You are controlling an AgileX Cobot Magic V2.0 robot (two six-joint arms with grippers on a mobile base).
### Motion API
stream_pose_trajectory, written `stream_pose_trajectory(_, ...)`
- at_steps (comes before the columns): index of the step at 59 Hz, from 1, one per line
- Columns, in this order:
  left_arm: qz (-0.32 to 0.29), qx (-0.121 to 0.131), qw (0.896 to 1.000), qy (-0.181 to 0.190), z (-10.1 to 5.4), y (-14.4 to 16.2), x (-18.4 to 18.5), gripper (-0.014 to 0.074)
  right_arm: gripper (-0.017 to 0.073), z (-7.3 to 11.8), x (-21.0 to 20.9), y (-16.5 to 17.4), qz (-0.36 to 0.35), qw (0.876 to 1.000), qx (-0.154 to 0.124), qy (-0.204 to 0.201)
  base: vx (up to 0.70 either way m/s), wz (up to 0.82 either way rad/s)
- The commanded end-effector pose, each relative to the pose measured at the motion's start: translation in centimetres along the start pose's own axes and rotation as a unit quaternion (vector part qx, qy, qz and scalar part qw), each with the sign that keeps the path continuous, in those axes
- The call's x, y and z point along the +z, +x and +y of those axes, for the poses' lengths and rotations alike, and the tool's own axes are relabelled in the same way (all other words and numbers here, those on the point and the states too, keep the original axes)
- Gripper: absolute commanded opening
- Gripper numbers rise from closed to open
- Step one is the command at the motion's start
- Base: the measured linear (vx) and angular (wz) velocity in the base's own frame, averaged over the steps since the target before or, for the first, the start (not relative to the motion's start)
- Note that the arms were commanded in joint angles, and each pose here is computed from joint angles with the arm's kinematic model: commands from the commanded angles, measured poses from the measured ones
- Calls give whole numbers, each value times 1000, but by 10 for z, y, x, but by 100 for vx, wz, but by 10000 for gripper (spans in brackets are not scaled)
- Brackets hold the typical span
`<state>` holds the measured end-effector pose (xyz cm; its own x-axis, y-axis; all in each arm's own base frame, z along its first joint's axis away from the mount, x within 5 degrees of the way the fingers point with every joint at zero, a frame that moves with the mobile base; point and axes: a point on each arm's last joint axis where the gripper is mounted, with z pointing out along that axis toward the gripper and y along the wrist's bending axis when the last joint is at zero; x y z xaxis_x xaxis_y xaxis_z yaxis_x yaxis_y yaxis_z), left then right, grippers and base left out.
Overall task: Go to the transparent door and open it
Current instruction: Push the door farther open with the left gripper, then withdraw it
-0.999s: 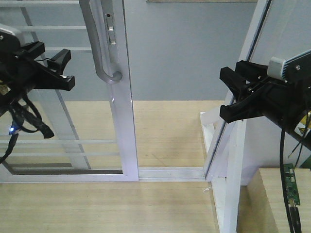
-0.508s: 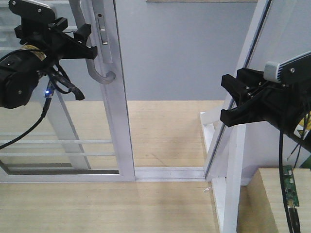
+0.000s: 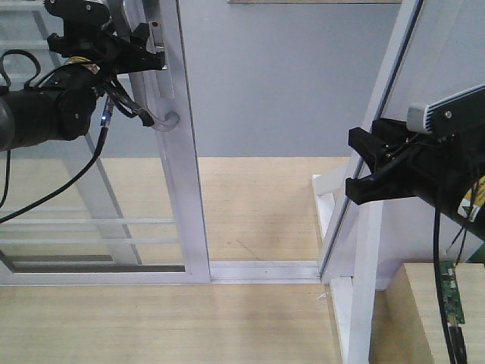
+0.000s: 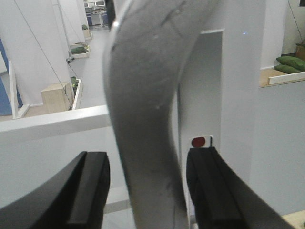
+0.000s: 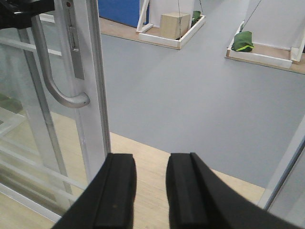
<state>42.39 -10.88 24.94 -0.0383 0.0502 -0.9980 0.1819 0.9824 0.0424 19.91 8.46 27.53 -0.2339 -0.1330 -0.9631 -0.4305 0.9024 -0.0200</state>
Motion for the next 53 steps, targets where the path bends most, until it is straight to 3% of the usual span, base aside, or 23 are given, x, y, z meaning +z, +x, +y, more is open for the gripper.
stream_pose_trajectory(1, -63, -42, 996, -36, 14, -38, -6, 477, 265, 0, -4, -19, -58, 998, -5, -7, 0, 0)
stream_pose_trajectory(7, -35, -81, 994, -59, 26, -36, -8, 461, 265, 0, -4, -19, -58, 998, -5, -7, 0, 0)
stream_pose_trajectory(12, -5, -75, 996, -54, 31, -39, -12, 446, 265, 0, -4, -19, -59, 998, -5, -7, 0, 0)
stream_pose_trajectory(23, 1, -32, 997, -65, 47, -55, -23, 440, 265, 0, -4, -19, -59, 998, -5, -7, 0, 0)
stream_pose_trajectory(43, 14, -33, 992, -121, 98, -58, -32, 377, 265, 0, -4, -19, -59, 998, -5, -7, 0, 0)
stream_pose_trajectory(53, 35, -31, 992, -115, 102, -68, -43, 376, 263, 0, -4, -19, -59, 998, -5, -7, 0, 0)
